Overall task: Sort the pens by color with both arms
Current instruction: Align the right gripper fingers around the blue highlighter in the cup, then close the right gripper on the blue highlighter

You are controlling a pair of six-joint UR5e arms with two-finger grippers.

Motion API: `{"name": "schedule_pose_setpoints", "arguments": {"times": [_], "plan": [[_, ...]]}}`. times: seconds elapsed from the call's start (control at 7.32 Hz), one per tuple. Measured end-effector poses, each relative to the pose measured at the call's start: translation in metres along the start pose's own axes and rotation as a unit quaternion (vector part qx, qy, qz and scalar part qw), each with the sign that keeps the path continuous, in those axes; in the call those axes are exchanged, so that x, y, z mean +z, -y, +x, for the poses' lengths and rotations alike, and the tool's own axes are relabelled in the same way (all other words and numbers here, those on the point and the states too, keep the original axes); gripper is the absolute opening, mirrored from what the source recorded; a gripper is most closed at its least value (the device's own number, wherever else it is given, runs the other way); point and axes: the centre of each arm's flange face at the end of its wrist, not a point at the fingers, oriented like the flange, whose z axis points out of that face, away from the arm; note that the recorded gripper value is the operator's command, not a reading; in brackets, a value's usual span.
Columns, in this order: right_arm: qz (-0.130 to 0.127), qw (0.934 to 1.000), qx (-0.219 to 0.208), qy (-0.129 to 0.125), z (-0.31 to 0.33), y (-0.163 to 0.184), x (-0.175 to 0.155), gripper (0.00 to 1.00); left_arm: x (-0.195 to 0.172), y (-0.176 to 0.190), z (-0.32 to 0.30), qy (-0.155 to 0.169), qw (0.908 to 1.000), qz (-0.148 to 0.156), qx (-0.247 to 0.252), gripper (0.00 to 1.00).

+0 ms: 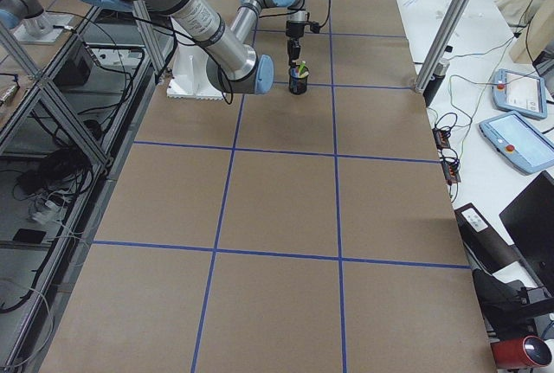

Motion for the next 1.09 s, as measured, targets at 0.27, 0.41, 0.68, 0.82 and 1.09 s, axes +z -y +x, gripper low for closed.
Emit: {"name": "schedule_pose_setpoints", "arguments": {"times": [0.27,0.41,0.68,0.82,1.09], "plan": [[0.006,1.0,0.0,-0.001,0.0007,0.0014,-0.0029,0.49,0.0,0.0,0.0,0.0,1.0,0.0,0.0,1.0],[0.009,1.0,0.0,-0.003,0.0009,0.0019,-0.0032,0.45,0.0001,0.0,-0.0001,0.0,1.0,0.0,0.0,1.0],[0.011,0.9999,0.0,-0.003,0.0008,0.0026,-0.0034,0.37,0.0003,-0.0001,-0.0004,0.0,1.0,0.0,0.0,1.0],[0.011,0.9999,0.0,-0.003,0.0007,0.0028,-0.0034,0.34,0.0003,-0.0001,-0.0004,0.0,1.0,0.0,0.0,1.0],[0.012,0.9999,0.0,-0.002,0.0008,0.0036,-0.0032,0.29,0.0001,0.0,-0.0001,0.0,1.0,0.0,0.0,1.0]]}}
